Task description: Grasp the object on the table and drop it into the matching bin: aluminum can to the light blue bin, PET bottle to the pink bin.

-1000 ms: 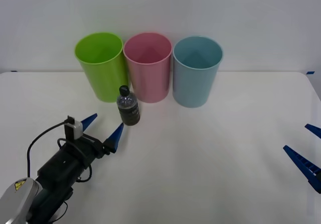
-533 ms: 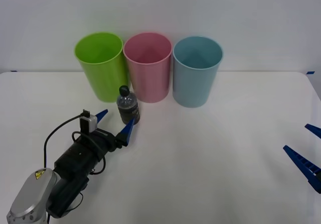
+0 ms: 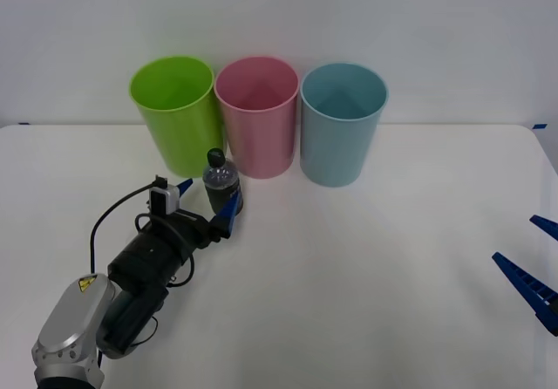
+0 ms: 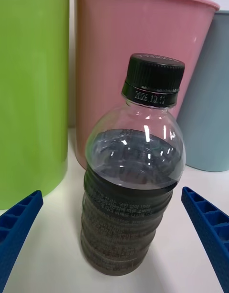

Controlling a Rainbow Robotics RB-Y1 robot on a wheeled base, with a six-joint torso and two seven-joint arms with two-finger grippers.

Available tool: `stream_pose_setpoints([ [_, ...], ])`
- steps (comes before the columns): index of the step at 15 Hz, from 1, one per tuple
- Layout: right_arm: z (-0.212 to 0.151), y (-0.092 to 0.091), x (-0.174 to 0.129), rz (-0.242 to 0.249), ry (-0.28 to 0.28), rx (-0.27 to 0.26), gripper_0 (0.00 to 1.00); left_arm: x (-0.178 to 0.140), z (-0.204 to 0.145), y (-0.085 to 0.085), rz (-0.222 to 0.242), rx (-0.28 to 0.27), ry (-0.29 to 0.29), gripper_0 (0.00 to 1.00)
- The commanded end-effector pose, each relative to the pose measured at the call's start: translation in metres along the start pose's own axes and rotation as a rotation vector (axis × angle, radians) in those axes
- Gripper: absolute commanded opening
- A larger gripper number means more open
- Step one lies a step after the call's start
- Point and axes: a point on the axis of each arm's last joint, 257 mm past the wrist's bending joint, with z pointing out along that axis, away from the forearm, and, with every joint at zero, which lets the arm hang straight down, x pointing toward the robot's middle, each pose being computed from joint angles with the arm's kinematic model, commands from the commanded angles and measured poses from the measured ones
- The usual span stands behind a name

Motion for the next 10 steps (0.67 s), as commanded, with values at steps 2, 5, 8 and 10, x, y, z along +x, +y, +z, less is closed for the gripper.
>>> stream_pose_setpoints([
  [2,0.0,0.0,0.0,0.0,0.0,0.0,1.0,0.0,0.007,-0.005,0.012,-0.015,0.004,1.0],
  [5,0.0,0.0,0.0,0.0,0.0,0.0,1.0,-0.002,0.011,-0.007,0.019,-0.027,0.003,1.0],
  [8,0.0,0.0,0.0,0.0,0.0,0.0,1.0,-0.001,0.019,-0.009,0.023,-0.031,0.008,1.0],
  [10,0.0,0.0,0.0,0.0,0.0,0.0,1.0,-0.001,0.023,-0.008,0.023,-0.031,0.011,1.0],
])
